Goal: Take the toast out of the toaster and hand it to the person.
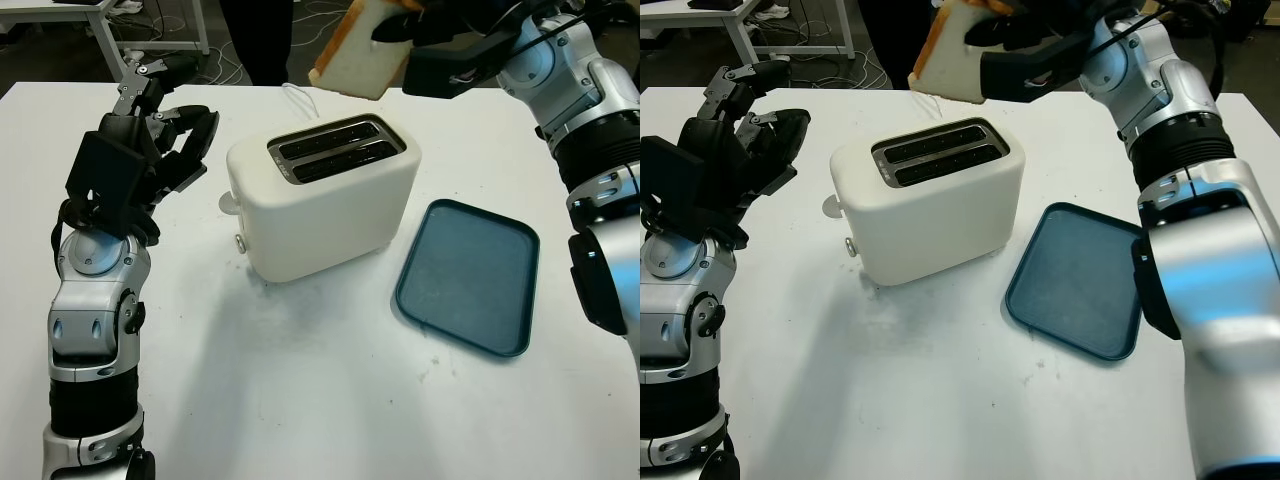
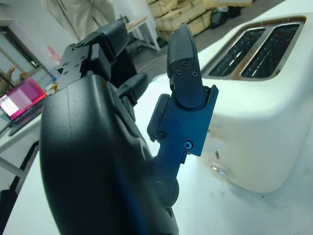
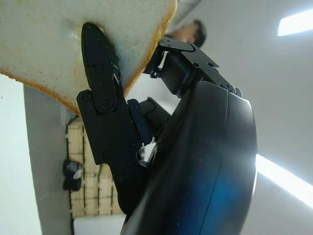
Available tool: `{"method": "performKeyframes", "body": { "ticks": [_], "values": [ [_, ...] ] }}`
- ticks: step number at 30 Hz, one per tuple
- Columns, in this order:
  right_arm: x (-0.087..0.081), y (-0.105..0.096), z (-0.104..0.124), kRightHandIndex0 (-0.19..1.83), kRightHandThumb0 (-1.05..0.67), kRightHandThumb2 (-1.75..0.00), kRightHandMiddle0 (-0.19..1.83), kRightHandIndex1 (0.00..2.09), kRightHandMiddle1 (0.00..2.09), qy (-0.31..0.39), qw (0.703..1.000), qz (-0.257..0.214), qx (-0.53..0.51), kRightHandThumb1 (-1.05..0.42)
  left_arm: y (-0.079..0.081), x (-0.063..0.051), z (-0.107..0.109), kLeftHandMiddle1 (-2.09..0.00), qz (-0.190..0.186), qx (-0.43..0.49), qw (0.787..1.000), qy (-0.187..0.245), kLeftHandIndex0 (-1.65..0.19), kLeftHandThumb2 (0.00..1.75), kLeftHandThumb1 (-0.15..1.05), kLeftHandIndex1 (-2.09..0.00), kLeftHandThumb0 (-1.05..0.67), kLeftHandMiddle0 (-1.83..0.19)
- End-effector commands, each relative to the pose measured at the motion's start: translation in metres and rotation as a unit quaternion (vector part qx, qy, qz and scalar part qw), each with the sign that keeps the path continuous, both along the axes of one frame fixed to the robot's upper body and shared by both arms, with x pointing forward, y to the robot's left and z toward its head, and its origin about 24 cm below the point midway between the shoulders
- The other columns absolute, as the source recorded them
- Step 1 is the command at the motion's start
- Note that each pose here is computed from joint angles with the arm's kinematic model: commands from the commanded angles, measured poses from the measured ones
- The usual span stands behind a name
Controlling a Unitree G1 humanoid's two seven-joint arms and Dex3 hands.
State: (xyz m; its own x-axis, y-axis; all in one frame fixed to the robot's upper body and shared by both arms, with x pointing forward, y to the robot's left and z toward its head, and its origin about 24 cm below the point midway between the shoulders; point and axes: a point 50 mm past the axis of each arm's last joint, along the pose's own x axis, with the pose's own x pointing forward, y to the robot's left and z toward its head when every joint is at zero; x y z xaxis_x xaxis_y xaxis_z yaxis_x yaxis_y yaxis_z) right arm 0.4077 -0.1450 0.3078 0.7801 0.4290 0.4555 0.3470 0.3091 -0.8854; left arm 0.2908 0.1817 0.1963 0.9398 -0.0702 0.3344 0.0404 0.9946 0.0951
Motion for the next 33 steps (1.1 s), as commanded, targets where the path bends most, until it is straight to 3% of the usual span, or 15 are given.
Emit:
{"method": "performKeyframes", "body": {
  "ticks": [1, 4, 8, 11, 12, 13, 18, 20, 25, 26, 27, 28, 29, 31, 33],
  "values": [
    [0.000, -0.009, 0.014, 1.07, -0.48, -0.43, 0.81, 1.75, 1.75, -0.017, 0.999, -0.026, 0.024, -0.92, 0.001, -0.001, 0.002, -1.05, 0.003, 0.003, 1.000, -0.007, -0.02, 0.53, 0.80, -0.89, -0.45, 0.00],
    [0.006, -0.021, 0.010, 1.07, -0.45, -0.41, 0.69, 1.75, 1.71, -0.005, 0.997, -0.075, 0.036, -0.92, 0.001, -0.002, 0.002, -1.05, 0.007, 0.000, 1.000, -0.004, -0.02, 0.53, 0.79, -0.89, -0.45, 0.00],
    [0.011, -0.039, 0.003, 1.04, -0.48, -0.46, 0.77, 1.75, 1.74, 0.012, 0.987, -0.153, 0.047, -0.92, 0.002, -0.002, 0.001, -1.05, 0.008, 0.001, 1.000, -0.005, -0.03, 0.53, 0.80, -0.88, -0.45, 0.00],
    [0.013, -0.052, -0.005, 0.98, -0.45, -0.42, 0.72, 1.75, 1.75, 0.025, 0.978, -0.185, 0.088, -0.92, 0.002, -0.002, 0.001, -1.05, 0.007, 0.000, 1.000, -0.005, -0.03, 0.53, 0.80, -0.87, -0.44, 0.00],
    [0.014, -0.057, -0.008, 0.75, -0.46, -0.42, 0.41, 1.73, 1.56, 0.035, 0.974, -0.196, 0.105, -0.92, 0.003, -0.002, 0.001, -1.04, 0.007, 0.000, 1.000, -0.005, -0.03, 0.53, 0.80, -0.87, -0.44, 0.00],
    [0.014, -0.062, -0.011, 0.67, -0.45, -0.43, 0.33, 1.74, 1.52, 0.046, 0.969, -0.209, 0.121, -0.92, 0.003, -0.002, 0.001, -1.04, 0.007, -0.001, 1.000, -0.005, -0.02, 0.54, 0.80, -0.87, -0.44, 0.00],
    [0.014, -0.082, -0.030, 0.73, -0.38, -0.37, 0.38, 1.75, 1.58, 0.091, 0.944, -0.245, 0.203, -0.92, 0.003, -0.002, 0.001, -1.04, 0.008, 0.000, 1.000, -0.003, -0.03, 0.54, 0.80, -0.87, -0.44, 0.00],
    [0.014, -0.088, -0.039, 0.81, -0.34, -0.35, 0.53, 1.75, 1.71, 0.107, 0.935, -0.261, 0.214, -0.92, 0.003, -0.001, 0.001, -1.05, 0.004, -0.004, 1.000, -0.002, -0.03, 0.54, 0.79, -0.87, -0.44, 0.00],
    [0.015, -0.088, -0.065, 0.83, -0.31, -0.31, 0.59, 1.75, 1.70, 0.129, 0.927, -0.281, 0.211, -0.92, 0.002, -0.001, 0.000, -1.05, 0.002, -0.003, 1.000, -0.002, -0.02, 0.54, 0.79, -0.87, -0.45, 0.00],
    [0.015, -0.085, -0.071, 0.82, -0.30, -0.29, 0.66, 1.75, 1.52, 0.135, 0.927, -0.282, 0.208, -0.92, 0.002, -0.001, 0.000, -1.05, 0.003, -0.003, 1.000, -0.002, -0.02, 0.54, 0.79, -0.88, -0.45, 0.00],
    [0.016, -0.082, -0.075, 0.74, -0.32, -0.30, 0.73, 1.64, 1.21, 0.139, 0.927, -0.285, 0.199, -0.92, 0.001, -0.001, 0.000, -1.05, 0.003, -0.003, 1.000, -0.002, -0.02, 0.54, 0.79, -0.88, -0.44, 0.00],
    [0.016, -0.080, -0.080, 0.67, -0.33, -0.30, 0.75, 1.67, 1.14, 0.143, 0.928, -0.286, 0.191, -0.92, 0.001, -0.001, 0.000, -1.05, 0.004, -0.004, 1.000, -0.002, -0.02, 0.54, 0.79, -0.88, -0.44, 0.00],
    [0.017, -0.077, -0.084, 0.61, -0.31, -0.29, 0.68, 1.71, 1.21, 0.146, 0.929, -0.283, 0.189, -0.92, 0.001, -0.001, 0.000, -1.05, 0.005, -0.004, 1.000, -0.001, -0.02, 0.54, 0.78, -0.88, -0.44, 0.00],
    [0.017, -0.072, -0.088, 0.71, -0.28, -0.28, 0.56, 1.74, 1.59, 0.154, 0.932, -0.275, 0.182, -0.92, 0.001, -0.001, 0.000, -1.05, 0.005, -0.006, 1.000, -0.001, -0.02, 0.55, 0.78, -0.88, -0.44, 0.00],
    [0.018, -0.070, -0.091, 0.74, -0.27, -0.28, 0.50, 1.74, 1.71, 0.168, 0.931, -0.273, 0.172, -0.92, 0.001, -0.001, 0.000, -1.05, 0.004, -0.007, 1.000, -0.001, -0.02, 0.55, 0.77, -0.88, -0.44, 0.00]
  ]
}}
